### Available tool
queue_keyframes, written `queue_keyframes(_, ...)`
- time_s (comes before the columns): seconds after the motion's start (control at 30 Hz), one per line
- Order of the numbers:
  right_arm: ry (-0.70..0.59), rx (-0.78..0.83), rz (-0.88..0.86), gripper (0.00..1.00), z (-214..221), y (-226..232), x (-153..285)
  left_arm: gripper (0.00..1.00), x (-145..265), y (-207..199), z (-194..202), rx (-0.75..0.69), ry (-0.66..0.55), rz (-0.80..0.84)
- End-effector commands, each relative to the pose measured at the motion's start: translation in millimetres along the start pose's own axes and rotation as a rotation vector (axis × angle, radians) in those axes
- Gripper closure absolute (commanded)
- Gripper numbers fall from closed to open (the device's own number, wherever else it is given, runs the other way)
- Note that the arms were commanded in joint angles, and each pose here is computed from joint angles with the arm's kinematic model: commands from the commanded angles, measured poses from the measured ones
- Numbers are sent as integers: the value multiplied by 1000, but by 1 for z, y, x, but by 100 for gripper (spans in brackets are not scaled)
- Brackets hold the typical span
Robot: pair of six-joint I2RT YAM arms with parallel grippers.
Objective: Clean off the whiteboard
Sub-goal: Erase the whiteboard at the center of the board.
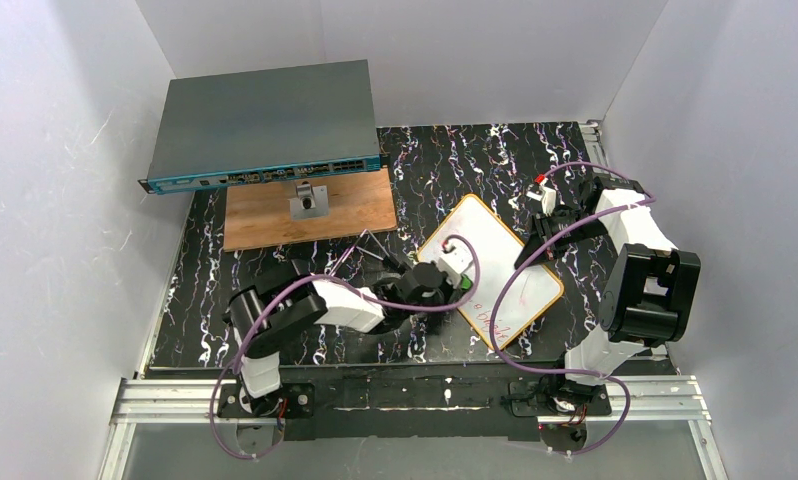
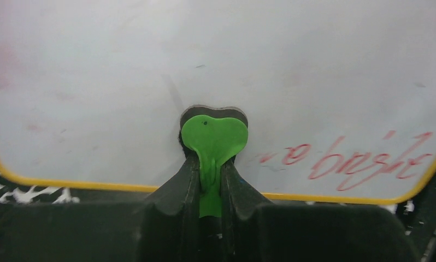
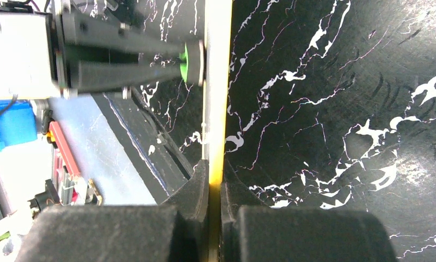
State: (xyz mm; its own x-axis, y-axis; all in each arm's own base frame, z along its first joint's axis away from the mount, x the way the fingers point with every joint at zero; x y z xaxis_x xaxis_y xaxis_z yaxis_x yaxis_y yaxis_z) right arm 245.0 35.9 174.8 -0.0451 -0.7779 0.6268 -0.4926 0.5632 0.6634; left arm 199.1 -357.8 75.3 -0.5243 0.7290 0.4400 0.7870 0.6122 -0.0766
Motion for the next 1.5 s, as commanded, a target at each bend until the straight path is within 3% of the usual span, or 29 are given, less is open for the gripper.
queue_keyframes(0.0, -31, 159, -54, 99, -4, 8, -8, 100, -10, -59, 7, -95, 50, 192)
queue_keyframes(0.17, -32, 162, -52, 99, -4, 8, -8, 100, -14, -50, 11, -74, 63, 93)
queue_keyframes(0.37, -34, 165, -52, 99, -4, 9, -7, 100, -7, 14, 13, 66, 97, -86)
queue_keyframes(0.5, -36, 166, -54, 99, -5, 9, -7, 100, 0, 37, 16, 135, 117, -121)
queue_keyframes(0.7, -36, 164, -53, 99, -5, 9, -7, 100, 1, 14, 17, 111, 96, -4)
queue_keyframes(0.8, -36, 164, -53, 99, -5, 9, -7, 100, -1, -56, 6, -57, 83, 195)
queue_keyframes(0.9, -37, 165, -55, 99, -5, 9, -7, 100, -10, -83, 9, -86, 122, 215)
queue_keyframes(0.93, -37, 164, -56, 99, -5, 10, -7, 100, -10, -81, 9, -85, 133, 186)
queue_keyframes(1.03, -38, 166, -55, 99, -5, 10, -7, 100, -8, -37, 5, -115, 171, -104)
queue_keyframes(1.13, -39, 167, -54, 99, -4, 10, -7, 100, 2, 15, 2, -19, 203, -249)
queue_keyframes(1.3, -38, 167, -54, 99, -4, 10, -7, 100, 8, 27, 0, 3, 198, -260)
queue_keyframes(1.47, -37, 164, -54, 99, -5, 9, -7, 100, 3, -1, -5, -1, 134, -87)
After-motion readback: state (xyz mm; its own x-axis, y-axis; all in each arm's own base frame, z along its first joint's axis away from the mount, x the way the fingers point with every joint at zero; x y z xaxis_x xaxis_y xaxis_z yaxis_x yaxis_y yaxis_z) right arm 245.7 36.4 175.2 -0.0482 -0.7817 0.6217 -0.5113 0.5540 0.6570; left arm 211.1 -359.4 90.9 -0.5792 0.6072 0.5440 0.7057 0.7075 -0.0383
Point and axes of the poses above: each gripper's point midway between its finger pads, its own x axis back along the fingers, its own y axis along the line the jaws close on, z = x × y, the point moved 7 cm from there along x, back along the fingers, and after that the axes turned 1 degree about -x, right-handed, at the moved point
